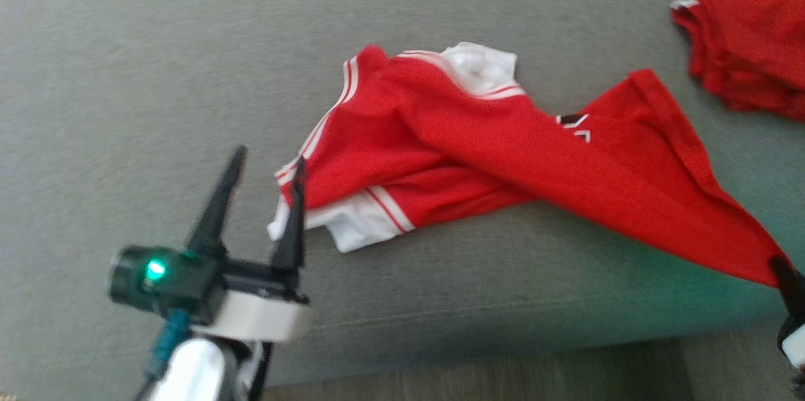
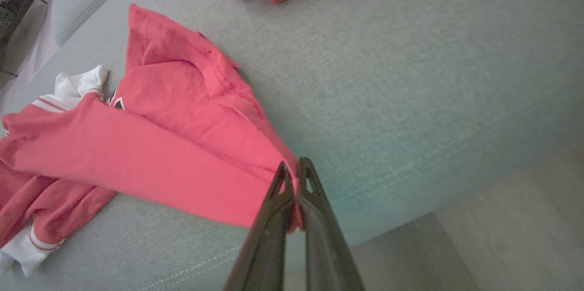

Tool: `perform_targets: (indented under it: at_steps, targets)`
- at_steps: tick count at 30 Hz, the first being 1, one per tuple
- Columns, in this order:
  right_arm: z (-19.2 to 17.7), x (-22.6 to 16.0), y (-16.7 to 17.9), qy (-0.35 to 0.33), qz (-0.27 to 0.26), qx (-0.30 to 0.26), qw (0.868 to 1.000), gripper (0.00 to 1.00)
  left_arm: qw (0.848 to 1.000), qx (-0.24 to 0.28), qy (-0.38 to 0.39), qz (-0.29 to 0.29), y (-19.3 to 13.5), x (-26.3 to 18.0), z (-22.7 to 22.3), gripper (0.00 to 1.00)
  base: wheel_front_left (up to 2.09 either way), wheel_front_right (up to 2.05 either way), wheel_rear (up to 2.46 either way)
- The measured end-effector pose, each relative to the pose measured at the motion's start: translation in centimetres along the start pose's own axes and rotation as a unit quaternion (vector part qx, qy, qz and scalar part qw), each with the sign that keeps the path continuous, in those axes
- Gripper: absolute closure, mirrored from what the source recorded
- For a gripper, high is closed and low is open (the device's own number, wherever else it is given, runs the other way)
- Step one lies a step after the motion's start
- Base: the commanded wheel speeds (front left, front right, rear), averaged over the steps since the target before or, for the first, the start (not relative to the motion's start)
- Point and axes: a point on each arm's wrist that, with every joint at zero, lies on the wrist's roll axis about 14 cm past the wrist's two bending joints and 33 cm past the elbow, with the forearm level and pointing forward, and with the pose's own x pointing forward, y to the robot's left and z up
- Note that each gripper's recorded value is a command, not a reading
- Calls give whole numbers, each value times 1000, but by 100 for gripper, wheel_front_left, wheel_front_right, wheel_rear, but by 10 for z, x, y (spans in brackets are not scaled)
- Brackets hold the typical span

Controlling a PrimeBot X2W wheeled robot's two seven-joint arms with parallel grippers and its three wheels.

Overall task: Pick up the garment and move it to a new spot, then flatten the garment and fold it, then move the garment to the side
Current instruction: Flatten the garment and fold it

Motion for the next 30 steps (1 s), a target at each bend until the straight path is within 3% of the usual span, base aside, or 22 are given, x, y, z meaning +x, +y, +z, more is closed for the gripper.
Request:
perform_targets:
  at_steps: [5, 9, 13, 15, 19, 24, 27, 30]
  targets:
    - [-2, -8, -19, -20, -27, 15, 999, 100, 999, -13, -43, -30, -2, 35, 18, 0, 0, 0, 0]
    - [-21, -4, -23, -5, -34, 23, 999, 100, 991, -28, -93, -95, -10, 85, 49, 0, 0, 0, 0]
    - [-25, 8, -14, -2, -23, 23, 999, 100, 983, -21, 12, -184, -40, 146, 38, 0, 0, 0, 0]
    - [-22, 16, -6, -6, -15, 21, 1000, 100, 967, -15, 79, -243, -69, 160, 25, 0, 0, 0, 0]
    - [-20, 31, 3, -9, -6, 19, 1000, 100, 913, -2, 175, -369, -130, 155, -4, 0, 0, 0, 0]
    - [-24, 43, 4, -5, -9, 20, 1000, 100, 860, 64, 274, -426, -142, 142, -72, 0, 0, 0, 0]
    - [-25, 45, 0, -7, -17, 25, 1000, 100, 838, 97, 307, -441, -141, 139, -103, 0, 0, 0, 0]
    - [-29, 45, -7, -5, -27, 30, 999, 100, 831, 99, 311, -450, -145, 144, -116, 0, 0, 0, 0]
